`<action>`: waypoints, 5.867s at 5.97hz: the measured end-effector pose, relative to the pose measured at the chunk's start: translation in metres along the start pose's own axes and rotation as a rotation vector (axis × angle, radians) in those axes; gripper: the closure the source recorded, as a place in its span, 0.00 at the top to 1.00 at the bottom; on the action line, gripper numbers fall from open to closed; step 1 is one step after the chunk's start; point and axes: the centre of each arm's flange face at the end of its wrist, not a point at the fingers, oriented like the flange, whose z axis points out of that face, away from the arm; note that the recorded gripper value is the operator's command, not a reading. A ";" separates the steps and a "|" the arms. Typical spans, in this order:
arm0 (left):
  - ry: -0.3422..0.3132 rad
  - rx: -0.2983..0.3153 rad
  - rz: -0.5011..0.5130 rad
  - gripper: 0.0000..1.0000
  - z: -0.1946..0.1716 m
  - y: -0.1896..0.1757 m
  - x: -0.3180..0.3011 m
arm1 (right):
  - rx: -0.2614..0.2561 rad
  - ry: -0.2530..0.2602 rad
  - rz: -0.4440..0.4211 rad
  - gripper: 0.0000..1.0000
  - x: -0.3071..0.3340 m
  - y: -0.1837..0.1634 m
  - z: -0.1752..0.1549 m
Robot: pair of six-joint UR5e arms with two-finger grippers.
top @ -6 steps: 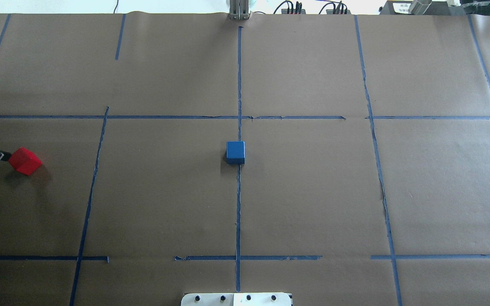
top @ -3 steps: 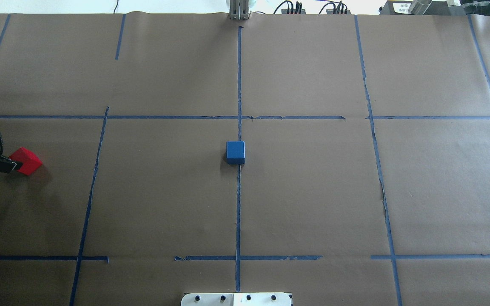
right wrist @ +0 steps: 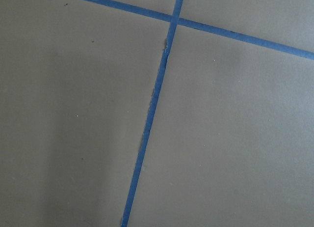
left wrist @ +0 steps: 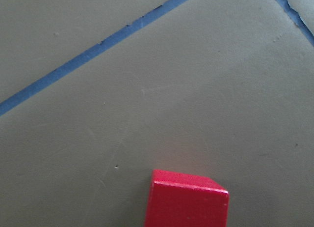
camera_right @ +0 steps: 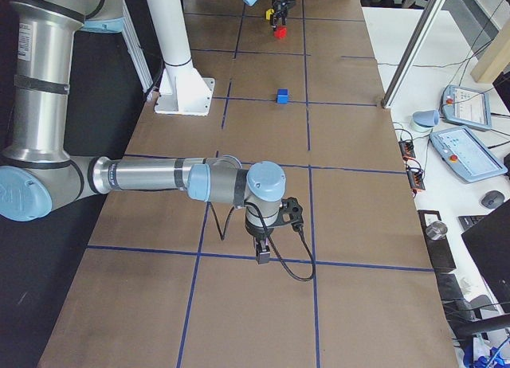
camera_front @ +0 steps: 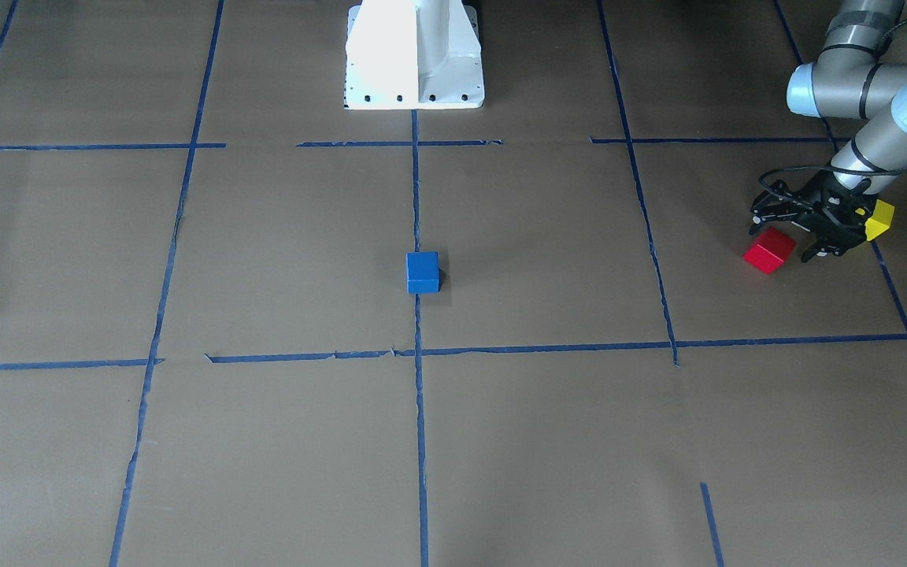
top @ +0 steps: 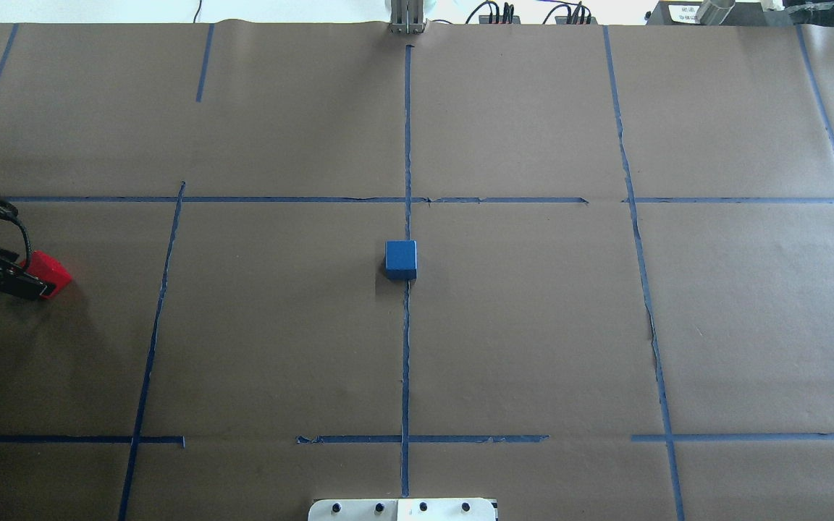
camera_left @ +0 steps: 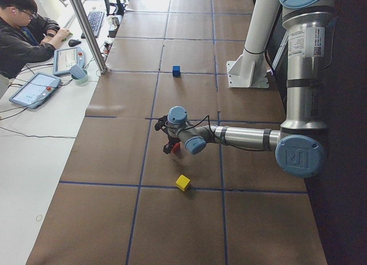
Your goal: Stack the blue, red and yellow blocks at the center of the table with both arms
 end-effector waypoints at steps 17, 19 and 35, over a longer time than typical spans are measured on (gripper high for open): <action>-0.051 -0.021 -0.555 0.08 0.003 -0.356 0.478 | 0.001 -0.003 0.002 1.00 0.000 0.001 0.000; -0.063 -0.030 -0.559 0.09 0.010 -0.356 0.476 | 0.001 -0.004 0.002 1.00 -0.001 0.000 0.000; 0.009 -0.037 -0.286 1.00 -0.104 -0.244 0.234 | -0.007 -0.012 0.009 1.00 0.003 0.001 0.005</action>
